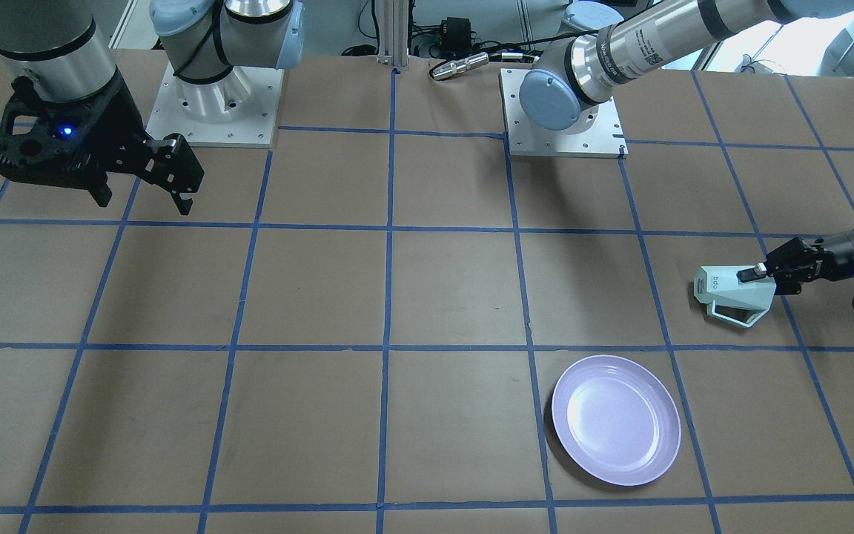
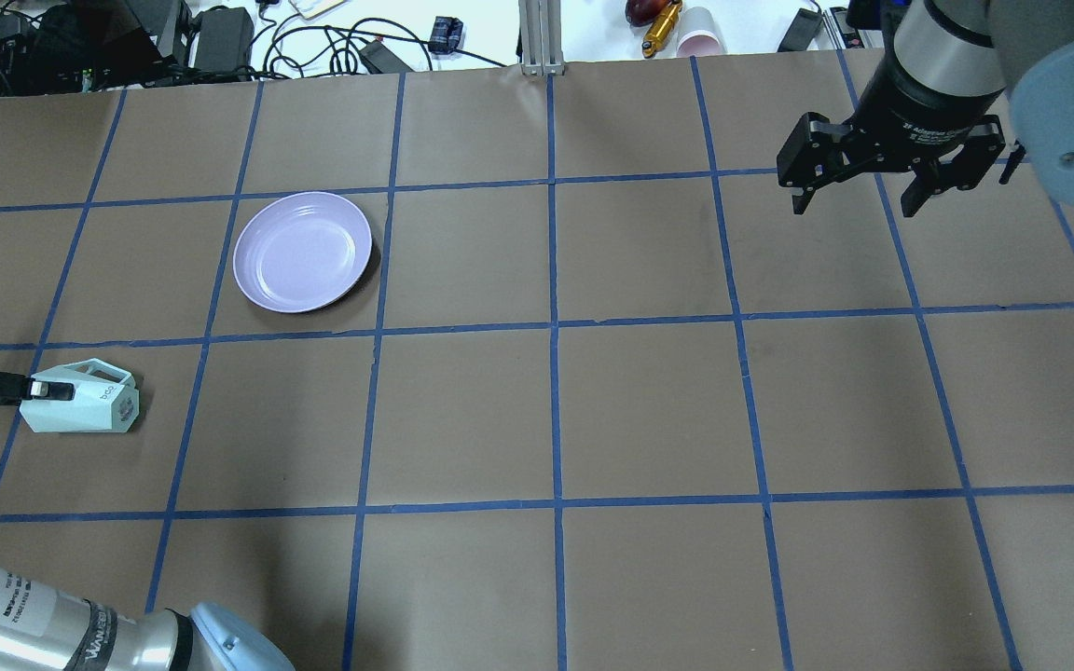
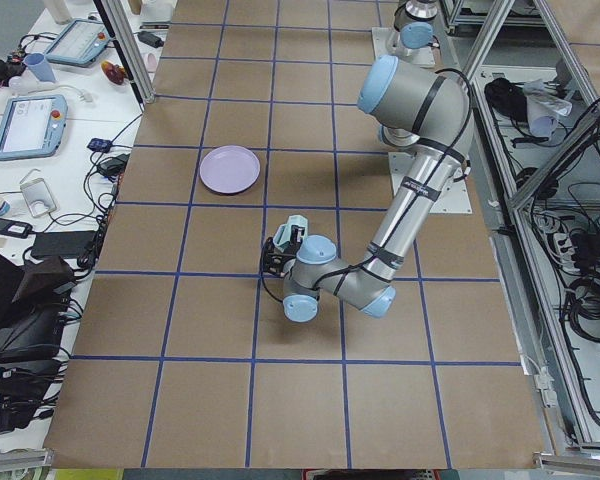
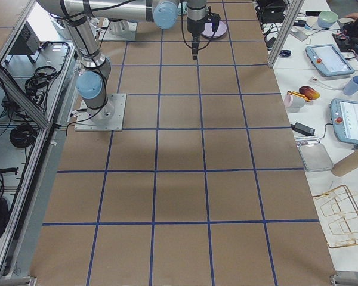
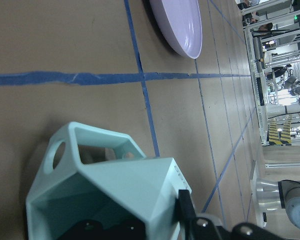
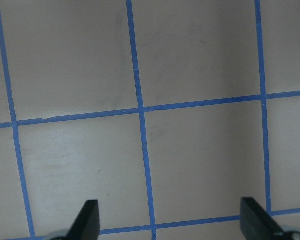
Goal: Flip cup and place on plate
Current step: 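Lift the cup with the left gripper toward the plate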
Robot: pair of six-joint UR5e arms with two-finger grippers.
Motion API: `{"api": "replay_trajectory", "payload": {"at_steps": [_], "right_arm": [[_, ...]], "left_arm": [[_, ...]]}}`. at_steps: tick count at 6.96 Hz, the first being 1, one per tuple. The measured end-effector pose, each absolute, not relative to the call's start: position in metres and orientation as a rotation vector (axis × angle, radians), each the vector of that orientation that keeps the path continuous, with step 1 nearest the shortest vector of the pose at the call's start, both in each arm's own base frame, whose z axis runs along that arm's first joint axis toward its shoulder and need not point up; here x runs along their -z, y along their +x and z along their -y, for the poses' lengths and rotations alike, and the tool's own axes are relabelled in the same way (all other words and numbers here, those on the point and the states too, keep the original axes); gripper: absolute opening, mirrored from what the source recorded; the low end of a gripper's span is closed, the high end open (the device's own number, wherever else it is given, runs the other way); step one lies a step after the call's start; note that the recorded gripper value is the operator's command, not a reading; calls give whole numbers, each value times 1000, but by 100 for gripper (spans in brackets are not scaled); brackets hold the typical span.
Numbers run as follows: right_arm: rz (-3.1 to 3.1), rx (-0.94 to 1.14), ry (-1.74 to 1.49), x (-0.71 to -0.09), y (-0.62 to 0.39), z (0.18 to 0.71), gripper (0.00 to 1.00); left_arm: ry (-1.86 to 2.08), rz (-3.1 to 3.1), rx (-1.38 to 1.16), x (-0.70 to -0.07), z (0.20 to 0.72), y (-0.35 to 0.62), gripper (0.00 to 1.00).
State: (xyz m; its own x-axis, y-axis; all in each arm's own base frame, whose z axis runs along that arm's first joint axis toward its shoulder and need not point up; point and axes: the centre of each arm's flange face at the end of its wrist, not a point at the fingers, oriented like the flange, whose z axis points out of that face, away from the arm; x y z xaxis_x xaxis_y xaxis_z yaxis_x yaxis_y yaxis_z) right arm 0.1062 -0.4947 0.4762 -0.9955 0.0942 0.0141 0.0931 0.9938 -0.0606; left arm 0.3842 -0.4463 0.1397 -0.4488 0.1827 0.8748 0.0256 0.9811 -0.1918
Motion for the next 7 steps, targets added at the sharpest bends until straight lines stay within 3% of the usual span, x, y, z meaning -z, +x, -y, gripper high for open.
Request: {"api": "replay_trajectory", "payload": {"at_steps": [7], "right_arm": [[3120,-94,-147,-476,106,495,100]], "left_arm": [[-47,1984,-208,-162,449,377,0]]}}
